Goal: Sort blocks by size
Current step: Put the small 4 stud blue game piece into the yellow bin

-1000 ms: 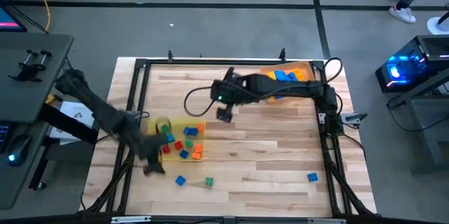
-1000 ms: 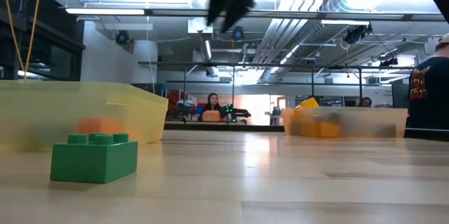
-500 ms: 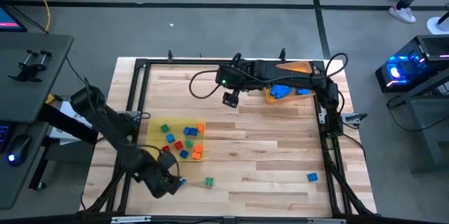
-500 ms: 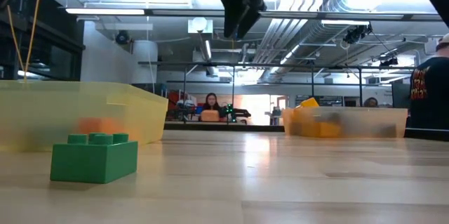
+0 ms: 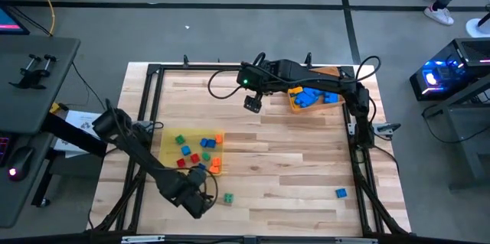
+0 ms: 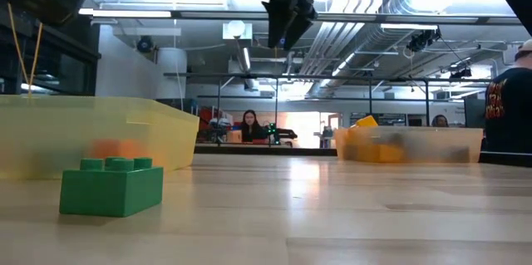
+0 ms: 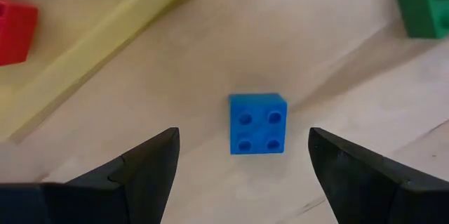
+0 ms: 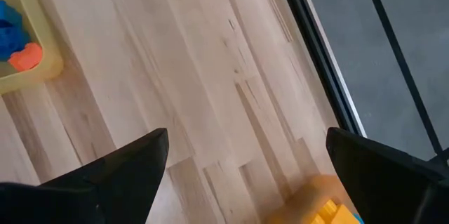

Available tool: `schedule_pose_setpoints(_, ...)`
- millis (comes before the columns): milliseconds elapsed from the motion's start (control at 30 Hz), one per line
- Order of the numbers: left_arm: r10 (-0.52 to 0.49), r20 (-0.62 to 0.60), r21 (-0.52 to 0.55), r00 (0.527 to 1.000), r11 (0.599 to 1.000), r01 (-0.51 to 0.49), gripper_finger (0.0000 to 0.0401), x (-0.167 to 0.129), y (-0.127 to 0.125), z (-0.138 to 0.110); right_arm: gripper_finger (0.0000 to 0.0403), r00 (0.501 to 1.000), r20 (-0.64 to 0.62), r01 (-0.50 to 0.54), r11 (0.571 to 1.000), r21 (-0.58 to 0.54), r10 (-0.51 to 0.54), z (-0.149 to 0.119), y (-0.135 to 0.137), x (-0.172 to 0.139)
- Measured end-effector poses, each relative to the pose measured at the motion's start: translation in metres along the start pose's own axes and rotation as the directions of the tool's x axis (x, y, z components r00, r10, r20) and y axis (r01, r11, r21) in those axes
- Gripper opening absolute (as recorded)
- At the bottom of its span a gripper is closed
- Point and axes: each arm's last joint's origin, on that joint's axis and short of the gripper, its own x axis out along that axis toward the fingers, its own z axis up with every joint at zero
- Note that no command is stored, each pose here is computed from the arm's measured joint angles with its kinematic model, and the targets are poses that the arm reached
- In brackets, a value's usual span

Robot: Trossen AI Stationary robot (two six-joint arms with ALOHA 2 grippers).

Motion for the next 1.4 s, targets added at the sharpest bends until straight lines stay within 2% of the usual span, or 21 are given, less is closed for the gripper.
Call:
schedule_pose_setpoints(300, -0.035, -0.024, -0.005, 0.999, 0.999, 0.035, 0.03, 0.023, -0.014, 0.004, 0.0385, 1.0, -0.007, -0.008, 0.999, -0.041, 0.007, -0.001, 0.001, 0.0)
schedule_pose_setpoints(533, 0.021, -0.061, -0.015, 0.998, 1.0, -0.022, 0.03, 0.043, -0.017, 0.003, 0.0385, 1.0, -0.009, -0.008, 0.999, -0.049, 0.007, -0.001, 0.001, 0.0)
schedule_pose_setpoints(633, 0.04, -0.063, -0.013, 0.997, 0.999, -0.041, 0.0288, 0.046, -0.017, 0.003, 0.0385, 1.0, -0.011, -0.008, 0.999, -0.049, 0.008, -0.001, 0.001, 0.0)
schedule_pose_setpoints(733, 0.054, -0.063, -0.013, 0.997, 0.998, -0.055, 0.0241, 0.045, -0.015, 0.003, 0.0385, 1.0, -0.016, -0.012, 0.999, -0.051, 0.011, -0.002, 0.001, 0.0)
schedule_pose_setpoints(867, 0.045, -0.05, 0.017, 0.998, 0.999, -0.044, 0.0115, 0.039, -0.012, 0.004, 0.0385, 0.999, -0.036, -0.011, 0.998, -0.069, 0.009, -0.004, 0.001, 0.0)
schedule_pose_setpoints(900, 0.039, -0.042, 0.032, 0.998, 0.999, -0.037, 0.0093, 0.036, -0.012, 0.005, 0.0385, 0.999, -0.042, -0.011, 0.997, -0.074, 0.008, -0.004, 0.001, 0.0)
schedule_pose_setpoints(1000, 0.01, -0.009, 0.089, 1.0, 0.996, -0.009, 0.0091, 0.021, -0.008, 0.008, 0.0385, 0.999, -0.052, -0.011, 0.997, -0.077, 0.007, -0.006, 0.0, -0.002)
schedule_pose_setpoints(1100, -0.016, 0.026, 0.133, 1.0, 0.991, 0.012, 0.0091, -0.009, 0.003, 0.016, 0.0385, 0.999, -0.048, -0.014, 0.997, -0.073, 0.011, -0.009, -0.004, -0.013)
schedule_pose_setpoints(1200, -0.078, 0.127, 0.171, 0.989, 0.984, 0.056, 0.0091, -0.049, 0.022, 0.028, 0.0385, 1.0, -0.01, -0.02, 0.999, -0.033, 0.02, -0.013, -0.01, -0.033)
schedule_pose_setpoints(1300, -0.179, 0.293, 0.195, 0.939, 0.973, 0.125, 0.0091, -0.094, 0.047, 0.044, 0.0385, 1.0, 0.018, -0.023, 0.999, 0.022, 0.023, -0.018, -0.018, -0.053)
schedule_pose_setpoints(1400, -0.202, 0.401, 0.234, 0.893, 0.966, 0.114, 0.0091, -0.123, 0.074, 0.061, 0.0385, 0.999, 0.025, -0.028, 0.995, 0.096, 0.026, -0.026, -0.022, -0.071)
